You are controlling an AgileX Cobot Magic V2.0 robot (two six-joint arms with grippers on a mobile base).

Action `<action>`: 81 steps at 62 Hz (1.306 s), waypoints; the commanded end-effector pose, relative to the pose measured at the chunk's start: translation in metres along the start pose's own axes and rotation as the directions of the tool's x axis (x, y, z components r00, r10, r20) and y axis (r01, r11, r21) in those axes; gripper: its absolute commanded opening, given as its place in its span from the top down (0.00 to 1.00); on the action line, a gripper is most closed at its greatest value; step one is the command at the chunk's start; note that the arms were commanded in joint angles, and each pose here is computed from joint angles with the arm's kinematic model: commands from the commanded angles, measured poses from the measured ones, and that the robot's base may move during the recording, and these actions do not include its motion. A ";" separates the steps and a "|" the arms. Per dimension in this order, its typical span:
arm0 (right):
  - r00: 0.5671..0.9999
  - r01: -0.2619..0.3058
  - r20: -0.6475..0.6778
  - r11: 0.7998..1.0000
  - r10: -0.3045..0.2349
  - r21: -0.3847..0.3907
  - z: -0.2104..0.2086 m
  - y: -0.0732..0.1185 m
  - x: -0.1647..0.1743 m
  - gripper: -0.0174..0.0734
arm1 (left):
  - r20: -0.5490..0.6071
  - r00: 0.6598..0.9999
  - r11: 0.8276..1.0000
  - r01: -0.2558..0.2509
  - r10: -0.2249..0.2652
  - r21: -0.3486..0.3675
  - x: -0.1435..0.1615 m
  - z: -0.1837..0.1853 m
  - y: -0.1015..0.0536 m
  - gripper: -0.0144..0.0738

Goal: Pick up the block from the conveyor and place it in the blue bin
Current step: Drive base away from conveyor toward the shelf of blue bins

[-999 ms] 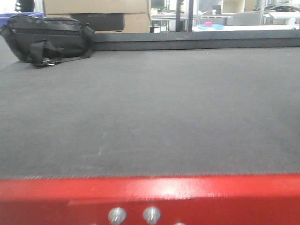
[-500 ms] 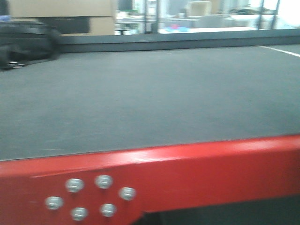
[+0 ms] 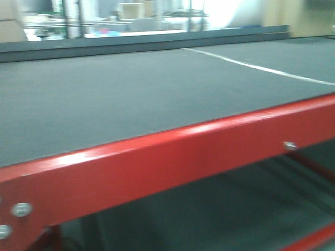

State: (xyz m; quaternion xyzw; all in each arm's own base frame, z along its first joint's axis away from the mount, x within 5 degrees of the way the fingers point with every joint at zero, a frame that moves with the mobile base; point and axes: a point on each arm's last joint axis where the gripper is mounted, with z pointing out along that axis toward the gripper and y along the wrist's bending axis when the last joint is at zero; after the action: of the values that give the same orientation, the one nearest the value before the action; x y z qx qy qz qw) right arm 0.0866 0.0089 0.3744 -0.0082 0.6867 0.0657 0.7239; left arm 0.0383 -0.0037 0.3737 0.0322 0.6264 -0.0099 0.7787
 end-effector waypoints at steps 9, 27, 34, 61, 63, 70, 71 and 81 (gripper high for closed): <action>1.000 0.007 0.021 1.000 -0.007 0.004 -0.001 0.000 -0.003 0.99 | 0.025 1.000 1.000 0.014 -0.014 0.002 -0.003 -0.001 0.000 0.96; 1.000 0.007 0.021 1.000 -0.007 0.004 -0.001 0.000 -0.003 0.99 | 0.025 1.000 1.000 0.014 -0.014 0.002 -0.003 -0.001 0.000 0.96; 1.000 0.007 0.021 1.000 -0.007 0.004 -0.001 0.000 -0.003 0.99 | 0.025 1.000 1.000 0.014 -0.014 0.002 -0.003 -0.001 0.000 0.96; 1.000 0.007 0.021 1.000 -0.007 0.004 -0.001 0.000 -0.003 0.99 | 0.025 1.000 1.000 0.014 -0.014 0.002 -0.003 -0.001 0.000 0.96; 1.000 0.007 0.021 1.000 -0.007 0.004 -0.001 0.000 -0.003 0.99 | 0.025 1.000 1.000 0.014 -0.014 0.002 -0.003 -0.001 0.000 0.96; 1.000 0.007 0.021 1.000 -0.007 0.004 -0.001 0.000 -0.003 0.99 | 0.025 1.000 1.000 0.014 -0.014 0.002 -0.003 -0.001 0.000 0.96; 1.000 0.007 0.021 1.000 -0.007 0.004 -0.001 0.000 -0.003 0.99 | 0.025 1.000 1.000 0.014 -0.014 0.002 -0.003 -0.001 0.000 0.96; 1.000 0.007 0.023 1.000 -0.007 0.004 -0.002 0.000 -0.003 0.99 | 0.025 1.000 1.000 0.014 -0.014 0.002 -0.003 -0.001 0.000 0.96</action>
State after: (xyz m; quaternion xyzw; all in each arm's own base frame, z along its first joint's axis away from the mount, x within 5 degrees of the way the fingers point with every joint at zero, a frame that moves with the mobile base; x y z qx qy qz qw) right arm 0.0860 0.0089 0.3746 -0.0082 0.6859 0.0657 0.7247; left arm 0.0383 -0.0037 0.3737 0.0322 0.6264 -0.0099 0.7787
